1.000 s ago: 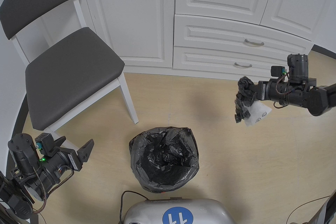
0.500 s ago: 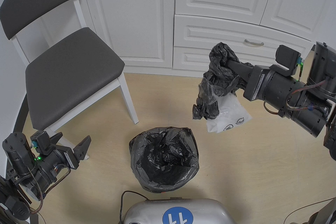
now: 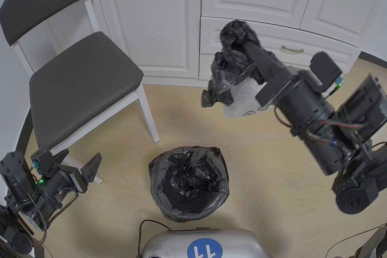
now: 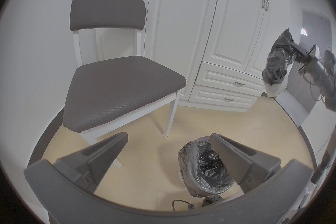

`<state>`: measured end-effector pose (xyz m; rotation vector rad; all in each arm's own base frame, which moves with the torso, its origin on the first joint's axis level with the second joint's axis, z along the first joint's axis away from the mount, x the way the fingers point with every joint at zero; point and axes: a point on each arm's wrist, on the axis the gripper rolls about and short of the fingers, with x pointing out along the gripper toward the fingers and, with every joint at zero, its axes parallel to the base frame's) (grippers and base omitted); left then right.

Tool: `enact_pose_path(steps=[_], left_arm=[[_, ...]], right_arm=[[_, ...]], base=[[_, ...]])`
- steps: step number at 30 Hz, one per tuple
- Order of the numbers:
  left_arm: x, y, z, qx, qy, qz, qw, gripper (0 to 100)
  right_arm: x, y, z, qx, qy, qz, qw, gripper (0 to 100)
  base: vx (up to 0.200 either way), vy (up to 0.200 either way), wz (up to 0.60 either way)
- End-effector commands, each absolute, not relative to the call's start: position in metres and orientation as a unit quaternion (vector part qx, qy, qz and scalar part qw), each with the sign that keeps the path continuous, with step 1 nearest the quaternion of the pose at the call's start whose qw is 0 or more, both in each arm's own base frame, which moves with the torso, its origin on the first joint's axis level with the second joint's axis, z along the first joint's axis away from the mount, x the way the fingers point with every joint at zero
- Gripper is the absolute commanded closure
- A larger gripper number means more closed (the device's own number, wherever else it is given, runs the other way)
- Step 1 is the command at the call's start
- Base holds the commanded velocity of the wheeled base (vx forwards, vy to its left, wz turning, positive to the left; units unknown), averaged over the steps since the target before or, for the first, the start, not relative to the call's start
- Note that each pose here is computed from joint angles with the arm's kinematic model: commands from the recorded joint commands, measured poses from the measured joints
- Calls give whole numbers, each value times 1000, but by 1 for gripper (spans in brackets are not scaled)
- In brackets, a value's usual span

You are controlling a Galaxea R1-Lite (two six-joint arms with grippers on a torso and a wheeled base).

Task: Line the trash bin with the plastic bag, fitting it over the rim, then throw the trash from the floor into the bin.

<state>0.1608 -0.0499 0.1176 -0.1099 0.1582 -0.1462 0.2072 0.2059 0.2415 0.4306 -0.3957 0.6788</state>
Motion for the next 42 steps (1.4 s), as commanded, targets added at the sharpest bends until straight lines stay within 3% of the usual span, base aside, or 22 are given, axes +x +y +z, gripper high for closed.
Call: enact_pose_path(steps=[1, 9, 19, 26, 42], left_arm=[[157, -49, 114, -52, 87, -75, 992, 0], [156, -49, 116, -53, 82, -76, 992, 0], [156, -49, 117, -54, 79, -75, 993, 0], [156, -49, 117, -54, 79, -76, 993, 0], [156, -49, 117, -54, 79, -77, 992, 0]], right_arm=[[223, 249, 177, 175, -117, 352, 912, 100], [232, 274, 130, 165, -53, 366, 914, 100], [267, 302, 54, 224, 42, 358, 906, 100], [294, 307, 29, 285, 62, 341, 894, 100], [317, 312, -16, 316, 88, 318, 889, 100]], base=[[0, 0, 0], [0, 0, 0], [0, 0, 0], [0, 0, 0], [0, 0, 0]])
